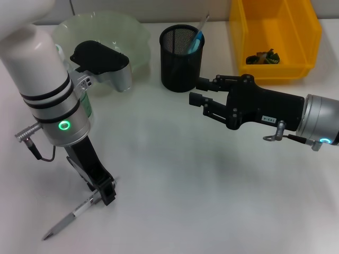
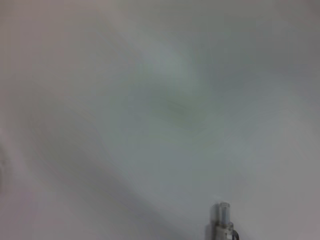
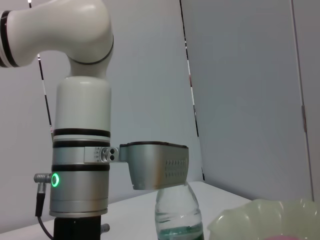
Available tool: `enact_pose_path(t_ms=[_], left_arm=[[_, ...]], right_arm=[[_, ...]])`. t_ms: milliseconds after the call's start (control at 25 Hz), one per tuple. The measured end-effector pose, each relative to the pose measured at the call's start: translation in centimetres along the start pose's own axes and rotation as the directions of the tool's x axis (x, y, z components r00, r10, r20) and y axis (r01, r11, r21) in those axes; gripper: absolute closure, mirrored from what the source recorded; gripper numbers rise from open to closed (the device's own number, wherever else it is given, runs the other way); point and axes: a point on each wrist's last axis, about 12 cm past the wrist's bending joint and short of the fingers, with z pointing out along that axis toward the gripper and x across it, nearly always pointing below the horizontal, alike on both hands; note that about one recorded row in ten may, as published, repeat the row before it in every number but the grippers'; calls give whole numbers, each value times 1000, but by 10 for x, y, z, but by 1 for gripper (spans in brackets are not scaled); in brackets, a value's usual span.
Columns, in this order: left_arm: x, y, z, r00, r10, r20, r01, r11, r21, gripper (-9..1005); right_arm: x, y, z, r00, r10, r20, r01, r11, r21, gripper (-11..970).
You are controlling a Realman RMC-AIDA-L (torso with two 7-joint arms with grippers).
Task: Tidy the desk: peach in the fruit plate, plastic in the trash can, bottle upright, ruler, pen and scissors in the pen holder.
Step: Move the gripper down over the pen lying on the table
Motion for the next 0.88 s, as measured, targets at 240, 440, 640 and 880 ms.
enact_pose_path(t_ms=[240, 440, 640, 880], left_arm=[[0, 0, 0, 1000, 2, 2, -2, 1000, -3, 508], [-1, 1, 0, 1000, 6, 4, -6, 1000, -8, 515], [1, 1, 4, 1000, -1, -12, 1, 1000, 10, 562], [1, 1, 5, 1000, 2, -17, -2, 1000, 5, 643]], right_arm=[[1, 1, -1, 1000, 5, 6, -5, 1000, -2, 593], [1, 2, -2, 1000, 11, 12, -11, 1000, 3, 593], [2, 2, -3, 1000, 13, 12, -13, 1000, 4, 593], [2, 2, -3, 1000, 14, 12, -14, 1000, 5, 592]])
